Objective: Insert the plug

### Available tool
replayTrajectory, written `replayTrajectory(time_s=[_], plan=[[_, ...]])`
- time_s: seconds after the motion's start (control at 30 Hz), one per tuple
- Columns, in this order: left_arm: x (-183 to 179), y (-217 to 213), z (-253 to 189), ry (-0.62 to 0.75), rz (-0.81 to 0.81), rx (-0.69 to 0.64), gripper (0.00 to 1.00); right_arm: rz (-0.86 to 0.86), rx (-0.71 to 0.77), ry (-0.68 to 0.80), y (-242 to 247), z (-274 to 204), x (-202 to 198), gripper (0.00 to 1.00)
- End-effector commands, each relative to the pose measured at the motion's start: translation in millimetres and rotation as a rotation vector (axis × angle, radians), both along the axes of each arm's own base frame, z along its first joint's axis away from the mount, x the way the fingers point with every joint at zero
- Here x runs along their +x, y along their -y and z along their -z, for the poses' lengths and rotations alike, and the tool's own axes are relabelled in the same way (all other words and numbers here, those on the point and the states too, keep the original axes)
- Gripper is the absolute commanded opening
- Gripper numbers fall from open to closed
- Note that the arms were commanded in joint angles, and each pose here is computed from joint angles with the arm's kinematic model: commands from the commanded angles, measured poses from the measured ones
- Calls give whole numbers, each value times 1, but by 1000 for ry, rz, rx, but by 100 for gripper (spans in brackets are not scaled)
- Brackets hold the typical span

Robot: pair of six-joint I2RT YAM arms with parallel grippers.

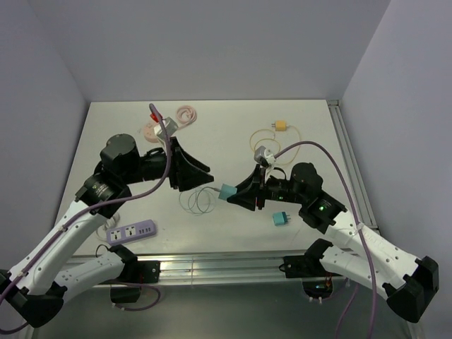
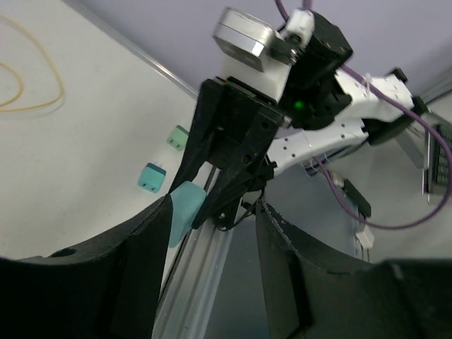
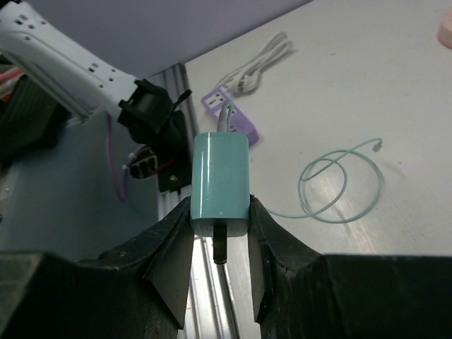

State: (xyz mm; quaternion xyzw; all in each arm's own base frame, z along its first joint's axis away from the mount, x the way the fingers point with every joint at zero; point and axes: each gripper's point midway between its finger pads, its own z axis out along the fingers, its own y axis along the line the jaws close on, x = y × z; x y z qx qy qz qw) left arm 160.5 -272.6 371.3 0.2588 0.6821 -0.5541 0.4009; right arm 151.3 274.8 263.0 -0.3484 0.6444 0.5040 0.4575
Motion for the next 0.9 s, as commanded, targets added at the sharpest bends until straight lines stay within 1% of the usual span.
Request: replayTrajectory(time_s=[0.0, 0.1, 0.2, 0.27, 0.43, 0.6, 0.87], plan=[[-26, 10, -3, 107, 187, -22, 55, -107, 84, 28, -1, -44, -19, 0], [-35, 17, 4, 129, 221, 4, 52, -150, 121, 12, 0, -58, -28, 0], [-43, 18, 3, 157, 246, -3, 53, -190, 163, 34, 2, -71, -37, 0], [-47, 19, 4, 170, 260, -16, 54, -207, 183, 24, 3, -76, -41, 0], [-46, 21, 4, 183, 250, -14, 54, -259, 208, 14, 2, -85, -48, 0], [-45, 22, 5, 176, 244, -8, 54, -257, 224, 23, 3, -92, -50, 0], [-54, 25, 5, 168, 289, -17, 49, -241, 248, 24, 0, -102, -44, 0]])
